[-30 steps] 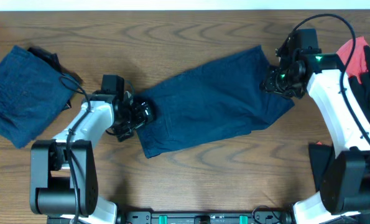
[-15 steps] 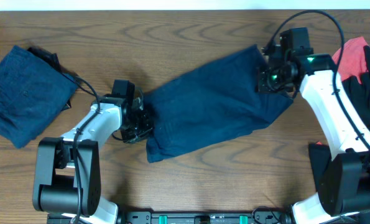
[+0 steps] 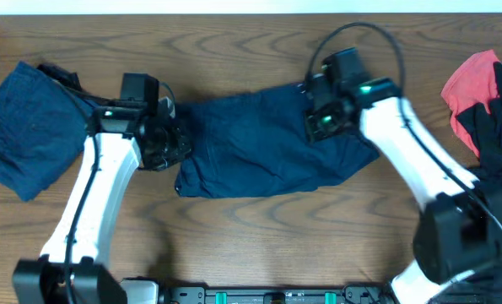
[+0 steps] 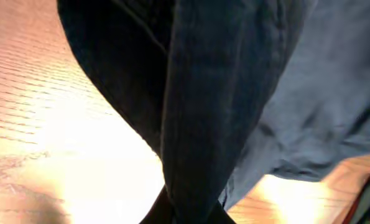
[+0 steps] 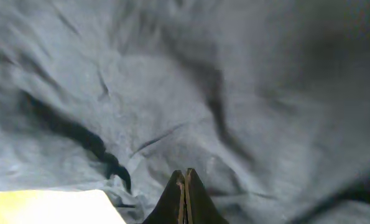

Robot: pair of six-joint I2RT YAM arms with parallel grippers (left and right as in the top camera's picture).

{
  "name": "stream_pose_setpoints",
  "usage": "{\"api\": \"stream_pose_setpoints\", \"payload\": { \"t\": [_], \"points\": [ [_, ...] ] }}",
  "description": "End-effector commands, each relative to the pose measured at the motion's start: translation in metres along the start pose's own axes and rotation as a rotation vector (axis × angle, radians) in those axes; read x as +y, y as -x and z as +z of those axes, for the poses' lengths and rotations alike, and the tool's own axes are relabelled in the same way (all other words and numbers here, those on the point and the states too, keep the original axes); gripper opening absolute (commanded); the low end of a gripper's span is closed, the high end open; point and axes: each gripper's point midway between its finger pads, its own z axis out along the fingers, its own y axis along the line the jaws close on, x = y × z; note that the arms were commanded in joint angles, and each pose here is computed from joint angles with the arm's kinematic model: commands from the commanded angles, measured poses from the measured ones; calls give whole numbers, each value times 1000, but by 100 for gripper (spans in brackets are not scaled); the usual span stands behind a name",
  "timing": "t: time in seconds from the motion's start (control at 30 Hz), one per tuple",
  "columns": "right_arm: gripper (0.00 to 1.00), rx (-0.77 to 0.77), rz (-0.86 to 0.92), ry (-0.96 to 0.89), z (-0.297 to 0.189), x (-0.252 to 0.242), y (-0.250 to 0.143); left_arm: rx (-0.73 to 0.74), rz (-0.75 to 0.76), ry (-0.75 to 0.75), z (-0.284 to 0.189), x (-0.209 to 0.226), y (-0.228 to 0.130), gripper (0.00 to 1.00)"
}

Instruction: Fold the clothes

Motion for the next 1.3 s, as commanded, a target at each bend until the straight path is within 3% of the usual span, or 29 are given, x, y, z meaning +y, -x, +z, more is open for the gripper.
{"api": "stream_pose_setpoints", "payload": {
  "t": [0.0, 0.33, 0.53, 0.67, 0.87, 0.97, 1.1, 1.27],
  "points": [
    [1, 88, -64, 73, 40, 29, -14, -57, 34, -10, -18, -6, 7, 6],
    [1, 177, -152, 178, 157, 109, -44, -119, 75, -137, -55, -37, 11, 6],
    [1, 112, -235, 221, 168, 153, -42, -146, 86, -182, -69, -49, 15, 6],
    [1, 59, -245, 188, 151, 153, -27, -144, 84, -173, -69, -48, 14, 6],
    [1, -92, -155, 1, 72, 97, 20, -156, 82, -147, -69, -43, 17, 6],
    [10, -141, -73, -109, 28, 50, 32, -163, 79, -131, -69, -41, 18, 6],
    [8, -76, 5, -189, 5, -7, 18, -163, 79, -131, -69, -41, 18, 6],
    [2, 51, 128, -273, 11, -64, -19, -164, 79, -132, -69, -41, 18, 6]
  ]
}}
